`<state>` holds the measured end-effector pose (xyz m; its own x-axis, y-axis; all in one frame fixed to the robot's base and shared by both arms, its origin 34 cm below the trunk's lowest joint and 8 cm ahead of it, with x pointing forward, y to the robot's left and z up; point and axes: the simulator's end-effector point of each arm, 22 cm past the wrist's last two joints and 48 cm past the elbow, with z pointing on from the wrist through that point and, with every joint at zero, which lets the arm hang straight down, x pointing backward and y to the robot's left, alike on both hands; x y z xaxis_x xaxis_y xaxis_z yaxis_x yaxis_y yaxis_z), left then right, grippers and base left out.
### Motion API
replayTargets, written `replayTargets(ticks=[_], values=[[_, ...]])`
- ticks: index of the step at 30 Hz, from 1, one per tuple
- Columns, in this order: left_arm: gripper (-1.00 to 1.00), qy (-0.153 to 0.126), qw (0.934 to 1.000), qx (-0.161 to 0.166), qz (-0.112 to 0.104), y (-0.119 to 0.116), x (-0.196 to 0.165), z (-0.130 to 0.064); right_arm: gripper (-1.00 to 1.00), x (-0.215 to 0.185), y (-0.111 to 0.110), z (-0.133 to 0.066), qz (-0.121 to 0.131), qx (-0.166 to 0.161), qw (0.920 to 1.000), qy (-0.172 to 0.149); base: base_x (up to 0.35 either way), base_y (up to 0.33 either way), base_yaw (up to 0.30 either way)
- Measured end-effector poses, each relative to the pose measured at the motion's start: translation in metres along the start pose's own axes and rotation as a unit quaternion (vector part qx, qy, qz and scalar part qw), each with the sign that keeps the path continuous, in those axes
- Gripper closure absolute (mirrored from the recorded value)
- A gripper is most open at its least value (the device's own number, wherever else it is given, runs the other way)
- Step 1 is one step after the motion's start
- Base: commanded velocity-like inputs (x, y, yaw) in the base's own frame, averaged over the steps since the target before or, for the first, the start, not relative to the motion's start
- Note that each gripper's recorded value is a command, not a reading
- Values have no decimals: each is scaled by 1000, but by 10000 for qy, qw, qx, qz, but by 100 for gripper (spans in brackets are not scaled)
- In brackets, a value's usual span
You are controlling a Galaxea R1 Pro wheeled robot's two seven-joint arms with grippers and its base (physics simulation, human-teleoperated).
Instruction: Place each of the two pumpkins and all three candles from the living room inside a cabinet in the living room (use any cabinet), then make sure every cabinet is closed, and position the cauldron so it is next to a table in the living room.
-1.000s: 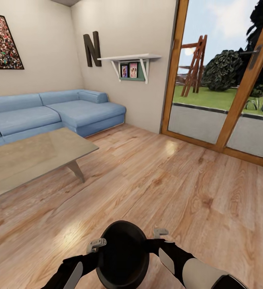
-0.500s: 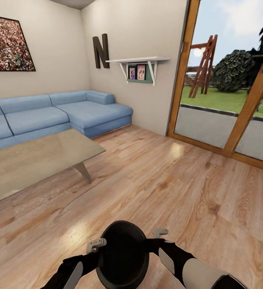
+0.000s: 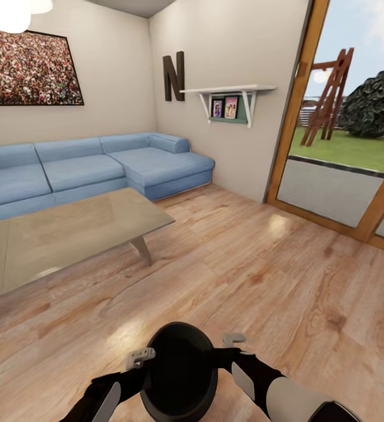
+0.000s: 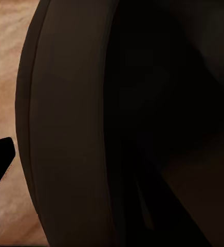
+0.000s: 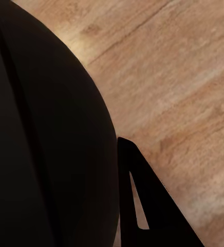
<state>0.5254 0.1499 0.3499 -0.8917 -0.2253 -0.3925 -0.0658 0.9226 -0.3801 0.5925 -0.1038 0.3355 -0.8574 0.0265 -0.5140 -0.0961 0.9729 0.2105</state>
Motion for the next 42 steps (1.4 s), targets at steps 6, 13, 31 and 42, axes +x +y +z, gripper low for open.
replayTargets(ticks=[6, 13, 31, 42], values=[[100, -3, 10000, 0, 3, 0, 0, 0, 100, 0, 0, 0, 3, -1, 10000, -3, 286, 0, 287], [100, 0, 10000, 1, -1, 0, 0, 0, 100, 0, 0, 0, 1, 0, 10000, -1, 331, 0, 287], [100, 2, 10000, -1, 4, 0, 0, 0, 100, 0, 0, 0, -1, 2, 10000, 2, 266, 0, 287], [100, 2, 10000, -1, 4, 0, 0, 0, 100, 0, 0, 0, -2, 2, 10000, 2, 127, 0, 287]])
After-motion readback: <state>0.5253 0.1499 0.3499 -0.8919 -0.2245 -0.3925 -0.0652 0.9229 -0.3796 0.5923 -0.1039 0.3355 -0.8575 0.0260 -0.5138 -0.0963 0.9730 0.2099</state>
